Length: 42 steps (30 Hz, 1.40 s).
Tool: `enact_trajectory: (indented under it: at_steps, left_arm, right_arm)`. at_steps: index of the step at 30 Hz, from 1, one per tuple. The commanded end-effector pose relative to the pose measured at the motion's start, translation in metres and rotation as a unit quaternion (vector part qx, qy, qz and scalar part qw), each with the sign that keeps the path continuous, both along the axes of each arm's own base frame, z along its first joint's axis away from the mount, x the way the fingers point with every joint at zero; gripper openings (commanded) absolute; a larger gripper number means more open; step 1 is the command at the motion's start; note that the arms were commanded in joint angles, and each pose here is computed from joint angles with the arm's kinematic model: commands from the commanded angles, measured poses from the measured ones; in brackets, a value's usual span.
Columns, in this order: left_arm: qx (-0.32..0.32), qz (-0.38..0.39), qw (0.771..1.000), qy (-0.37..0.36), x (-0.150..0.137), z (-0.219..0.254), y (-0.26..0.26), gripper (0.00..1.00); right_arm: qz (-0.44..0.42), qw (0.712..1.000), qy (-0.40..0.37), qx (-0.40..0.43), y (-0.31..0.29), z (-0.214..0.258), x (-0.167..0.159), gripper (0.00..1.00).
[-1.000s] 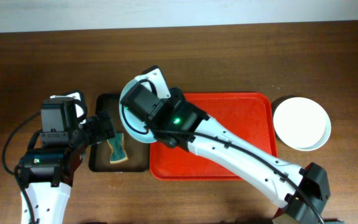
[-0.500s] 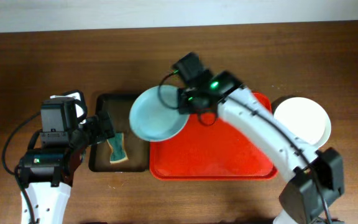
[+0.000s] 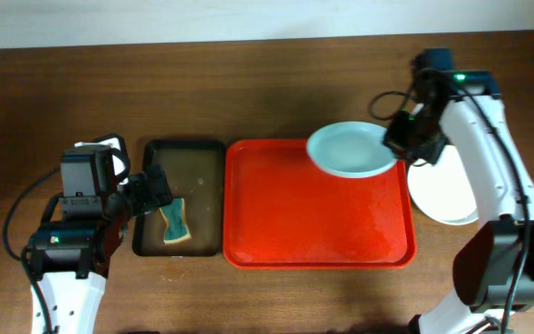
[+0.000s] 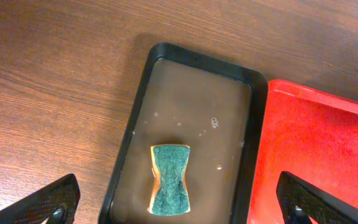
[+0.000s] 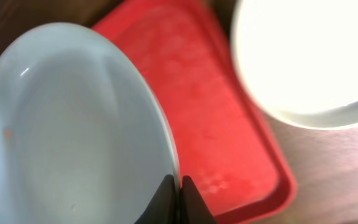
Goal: Clean dirty plates on tray and stack at the side
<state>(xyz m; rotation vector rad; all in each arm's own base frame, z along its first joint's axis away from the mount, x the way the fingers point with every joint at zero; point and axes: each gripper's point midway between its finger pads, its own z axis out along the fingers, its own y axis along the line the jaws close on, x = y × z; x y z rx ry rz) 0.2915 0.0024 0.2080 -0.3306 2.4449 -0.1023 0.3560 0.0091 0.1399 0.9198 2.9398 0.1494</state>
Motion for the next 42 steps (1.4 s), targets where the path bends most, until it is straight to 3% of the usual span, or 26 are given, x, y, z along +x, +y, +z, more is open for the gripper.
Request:
enact_trajectory:
  at_steps: [1,8,9,13,21,29,32,39,42]
  left_arm:
    - [0.0,0.008,1.0,-0.012,0.001,0.009,0.003,0.99]
    - [0.0,0.008,1.0,-0.012,0.001,0.009,0.003,0.99]
    - [0.0,0.008,1.0,-0.012,0.001,0.009,0.003,0.99]
    - [0.0,0.008,1.0,-0.012,0.001,0.009,0.003,0.99]
    - [0.0,0.008,1.0,-0.012,0.001,0.009,0.003,0.99]
    - [0.0,0.008,1.0,-0.012,0.001,0.009,0.003,0.99]
    - [0.0,0.008,1.0,-0.012,0.001,0.009,0.003,0.99]
    - [0.0,0.008,1.0,-0.012,0.001,0.009,0.003,0.99]
    - [0.0,0.008,1.0,-0.012,0.001,0.009,0.003,0.99]
  right_arm:
    - [-0.065,0.998,0.013,-0.017,-0.049,0.007,-0.015,0.04]
    - [-0.169,0.984,0.049,-0.016,-0.13,0.006,-0.053,0.04]
    - [-0.203,0.975,0.073,-0.046,-0.159,0.006,-0.074,0.04]
    - [-0.236,0.962,0.106,-0.085,-0.19,0.008,-0.102,0.04]
    - [-0.236,0.961,0.115,-0.087,-0.191,0.006,-0.106,0.04]
    - [-0.234,0.959,0.129,-0.088,-0.188,-0.048,-0.115,0.05]
    - [-0.234,0.959,0.129,-0.089,-0.187,-0.054,-0.116,0.13]
    - [-0.21,0.965,0.132,-0.087,-0.187,-0.054,-0.116,0.59]
    - [-0.193,0.97,0.135,-0.065,-0.177,-0.056,-0.117,0.85]
